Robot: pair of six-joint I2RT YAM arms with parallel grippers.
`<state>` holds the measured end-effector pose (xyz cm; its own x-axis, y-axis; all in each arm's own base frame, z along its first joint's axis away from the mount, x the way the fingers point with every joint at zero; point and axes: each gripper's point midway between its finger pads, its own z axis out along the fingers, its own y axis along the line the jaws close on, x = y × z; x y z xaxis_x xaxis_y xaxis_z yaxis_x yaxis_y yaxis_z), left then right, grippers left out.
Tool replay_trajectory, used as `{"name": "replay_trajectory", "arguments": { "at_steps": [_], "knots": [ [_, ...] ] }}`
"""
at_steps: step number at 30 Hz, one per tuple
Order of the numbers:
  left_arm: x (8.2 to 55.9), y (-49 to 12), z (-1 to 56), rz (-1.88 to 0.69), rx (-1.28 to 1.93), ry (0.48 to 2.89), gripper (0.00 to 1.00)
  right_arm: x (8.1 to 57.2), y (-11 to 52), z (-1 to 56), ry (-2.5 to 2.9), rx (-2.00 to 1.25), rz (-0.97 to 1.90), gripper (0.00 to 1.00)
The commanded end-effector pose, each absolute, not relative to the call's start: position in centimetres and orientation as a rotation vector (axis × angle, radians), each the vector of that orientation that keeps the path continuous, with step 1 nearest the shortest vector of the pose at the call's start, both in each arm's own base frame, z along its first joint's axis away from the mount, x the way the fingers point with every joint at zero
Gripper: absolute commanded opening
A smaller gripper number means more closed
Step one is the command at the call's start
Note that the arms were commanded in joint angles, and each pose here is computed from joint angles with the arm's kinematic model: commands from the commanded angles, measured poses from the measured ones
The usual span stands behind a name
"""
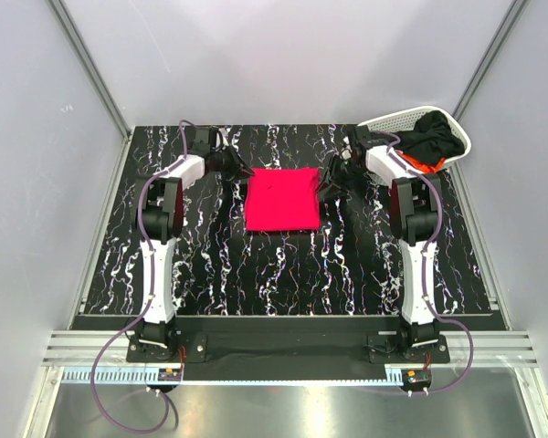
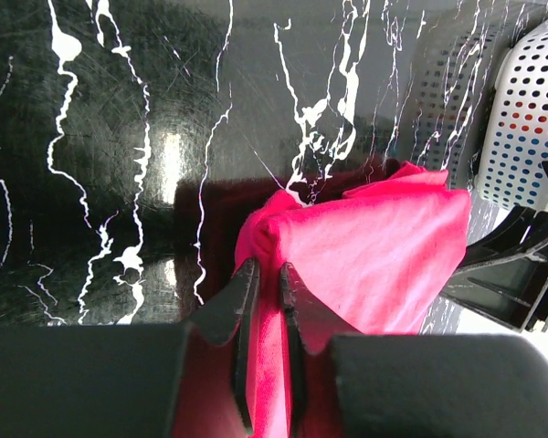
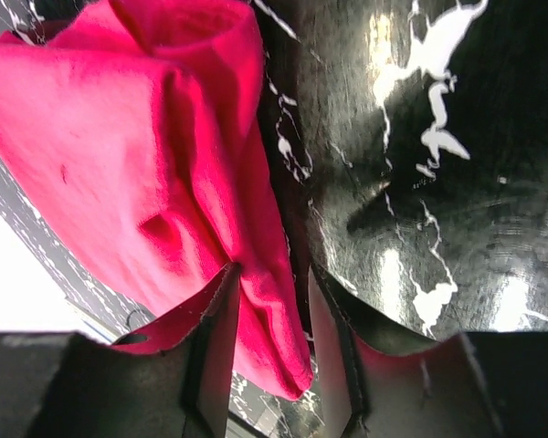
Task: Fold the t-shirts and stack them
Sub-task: Fold the tshirt
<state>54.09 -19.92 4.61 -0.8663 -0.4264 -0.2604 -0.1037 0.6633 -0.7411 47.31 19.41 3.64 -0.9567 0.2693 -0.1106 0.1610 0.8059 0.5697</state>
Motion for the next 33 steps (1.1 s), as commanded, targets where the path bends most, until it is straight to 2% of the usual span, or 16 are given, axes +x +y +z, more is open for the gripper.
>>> {"name": "replay_trajectory", "arguments": {
  "at_steps": [1, 7, 12, 16, 23, 25, 33],
  "knots": [
    [55.3, -20.4, 6.1, -1.1, -0.369, 2.402, 0.11, 48.4, 19.8, 9.4, 2.657, 0.257, 0.891, 0.45],
    [55.3, -20.4, 6.1, -1.096, -0.378, 2.403, 0.04, 47.4, 19.3, 10.9, 2.63, 0.237, 0.856, 0.51],
    [55.4, -20.3, 6.5, -1.098, -0.398, 2.397, 0.01, 46.4, 21.1, 10.3, 2.656, 0.221, 0.946, 0.52],
    [55.5, -20.3, 6.6, -1.095, -0.403, 2.391, 0.0, 46.2, 22.1, 8.7, 2.688, 0.209, 0.969, 0.49],
    [55.4, -20.2, 6.5, -1.092, -0.407, 2.392, 0.0, 46.1, 21.9, 7.2, 2.719, 0.23, 0.944, 0.39],
    [55.5, -20.2, 6.5, -1.092, -0.408, 2.394, 0.0, 46.0, 22.0, 6.8, 2.729, 0.236, 0.951, 0.33],
    [55.6, -20.3, 6.6, -1.098, -0.408, 2.388, 0.0, 45.9, 22.0, 5.6, 2.75, 0.24, 0.932, 0.32]
  ]
}}
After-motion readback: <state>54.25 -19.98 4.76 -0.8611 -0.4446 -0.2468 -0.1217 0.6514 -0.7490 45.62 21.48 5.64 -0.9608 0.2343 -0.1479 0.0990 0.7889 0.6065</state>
